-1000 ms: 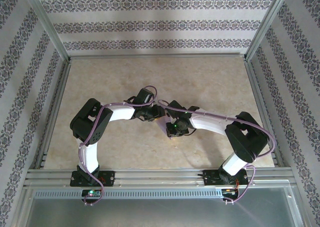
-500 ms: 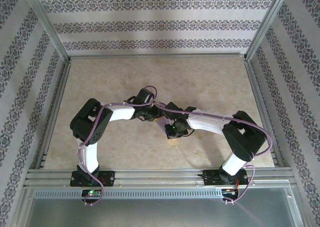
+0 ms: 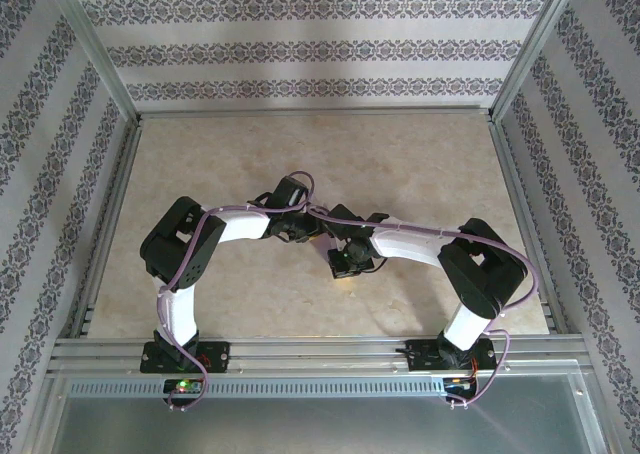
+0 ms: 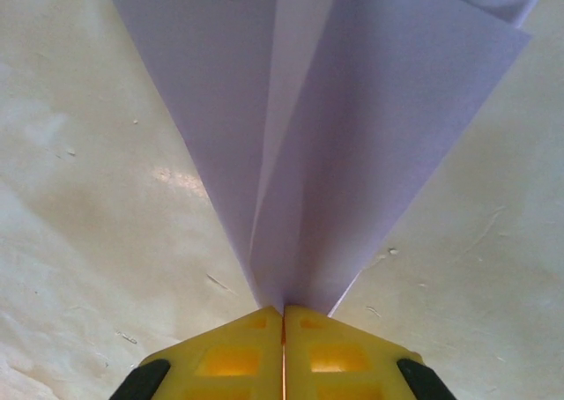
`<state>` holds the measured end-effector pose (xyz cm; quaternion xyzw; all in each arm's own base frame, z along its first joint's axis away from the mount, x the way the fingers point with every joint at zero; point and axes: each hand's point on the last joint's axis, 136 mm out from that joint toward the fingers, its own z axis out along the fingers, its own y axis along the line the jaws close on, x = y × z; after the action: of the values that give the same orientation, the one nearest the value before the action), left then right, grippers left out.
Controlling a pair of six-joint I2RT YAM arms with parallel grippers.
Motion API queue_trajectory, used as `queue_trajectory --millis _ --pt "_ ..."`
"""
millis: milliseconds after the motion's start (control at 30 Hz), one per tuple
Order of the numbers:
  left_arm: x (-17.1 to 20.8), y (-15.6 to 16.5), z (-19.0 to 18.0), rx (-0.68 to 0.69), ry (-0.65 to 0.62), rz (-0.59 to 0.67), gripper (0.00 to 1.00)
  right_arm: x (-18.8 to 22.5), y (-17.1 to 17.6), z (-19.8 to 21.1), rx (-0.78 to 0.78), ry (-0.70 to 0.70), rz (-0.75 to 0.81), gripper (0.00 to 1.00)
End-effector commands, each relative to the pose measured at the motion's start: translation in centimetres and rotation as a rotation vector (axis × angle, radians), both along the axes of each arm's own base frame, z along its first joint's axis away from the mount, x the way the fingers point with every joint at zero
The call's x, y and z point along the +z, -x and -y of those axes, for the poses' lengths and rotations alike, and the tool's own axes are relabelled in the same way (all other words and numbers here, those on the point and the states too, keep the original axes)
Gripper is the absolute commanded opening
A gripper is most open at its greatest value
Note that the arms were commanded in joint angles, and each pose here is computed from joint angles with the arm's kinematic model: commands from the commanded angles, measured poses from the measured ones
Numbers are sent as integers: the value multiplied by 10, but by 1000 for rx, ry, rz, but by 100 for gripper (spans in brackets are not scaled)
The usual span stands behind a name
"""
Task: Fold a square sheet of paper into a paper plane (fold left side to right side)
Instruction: Fourth fold the wing at the center of the table.
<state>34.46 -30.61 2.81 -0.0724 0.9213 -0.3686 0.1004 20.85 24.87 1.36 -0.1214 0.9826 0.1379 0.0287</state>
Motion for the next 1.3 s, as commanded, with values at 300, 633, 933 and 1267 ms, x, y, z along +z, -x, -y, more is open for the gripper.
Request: queue_trajectory --millis 300,633,933,1267 --pt "-14 8 -1 -15 -42 -23 32 60 -22 0 -26 -275 65 34" --pt "-14 8 -1 -14 -41 -21 32 70 -66 8 -137 -519 63 41" --pt "-13 9 -1 -13 -40 -22 32 55 -92 -3 -181 -563 55 39" --pt "-14 9 -2 -12 -41 -21 32 40 -93 -6 -181 -554 22 23"
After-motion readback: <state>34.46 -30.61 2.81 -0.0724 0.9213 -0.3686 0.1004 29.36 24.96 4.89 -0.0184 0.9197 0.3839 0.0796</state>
